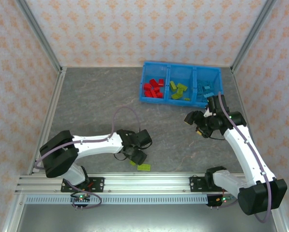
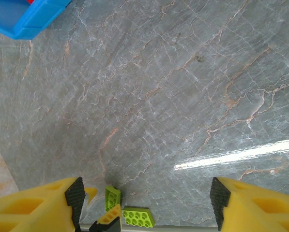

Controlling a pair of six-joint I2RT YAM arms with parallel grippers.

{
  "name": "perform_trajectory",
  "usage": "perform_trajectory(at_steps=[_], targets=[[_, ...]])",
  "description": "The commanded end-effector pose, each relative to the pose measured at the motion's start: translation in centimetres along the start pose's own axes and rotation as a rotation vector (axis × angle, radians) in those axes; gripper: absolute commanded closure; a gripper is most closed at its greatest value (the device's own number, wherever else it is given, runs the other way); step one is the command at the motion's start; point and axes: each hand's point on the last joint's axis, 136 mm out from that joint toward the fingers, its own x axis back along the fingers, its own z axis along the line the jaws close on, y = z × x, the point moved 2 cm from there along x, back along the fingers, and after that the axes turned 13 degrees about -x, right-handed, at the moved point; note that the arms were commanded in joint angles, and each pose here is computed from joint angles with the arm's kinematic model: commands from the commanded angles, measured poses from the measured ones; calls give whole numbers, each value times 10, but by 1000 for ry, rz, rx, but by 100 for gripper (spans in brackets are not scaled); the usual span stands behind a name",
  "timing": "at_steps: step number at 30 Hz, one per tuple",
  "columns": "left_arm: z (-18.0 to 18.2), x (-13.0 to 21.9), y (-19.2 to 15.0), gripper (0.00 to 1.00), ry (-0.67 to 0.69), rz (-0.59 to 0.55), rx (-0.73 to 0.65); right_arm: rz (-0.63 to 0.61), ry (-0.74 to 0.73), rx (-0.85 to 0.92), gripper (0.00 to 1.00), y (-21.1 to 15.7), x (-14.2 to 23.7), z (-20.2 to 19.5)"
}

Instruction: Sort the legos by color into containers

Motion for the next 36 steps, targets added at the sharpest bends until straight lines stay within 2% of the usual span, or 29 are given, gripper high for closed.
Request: perform_trajectory(at_steps=[1,5,10,12,15,19,24,28,36], targets=[[4,-3,10,38,43,-30,6,-1,3,17,28,-3,2,0],[4,-15,9,52,48,-12,26,1,4,15,29,-3,2,1],[0,-18,13,65,23,-34,52,1,0,9,28,-3,2,-1],[-1,-12,18,70,13,-64,67,1,6,6,29,-3,3,0],[-4,18,40,73,-19,-166,87,-5,21,5,29,-4,7,3],[-1,92,102,73,-14,-396,51,-17,95,15,29,-5,18,17],[23,144,196,74,64,-572,37,-104,155,-15,29,2,34,25],[38,152,260,75,167,-638,40,-191,164,-63,29,12,43,22],[86,136,366,75,345,-737,97,-226,191,-86,29,11,53,21]])
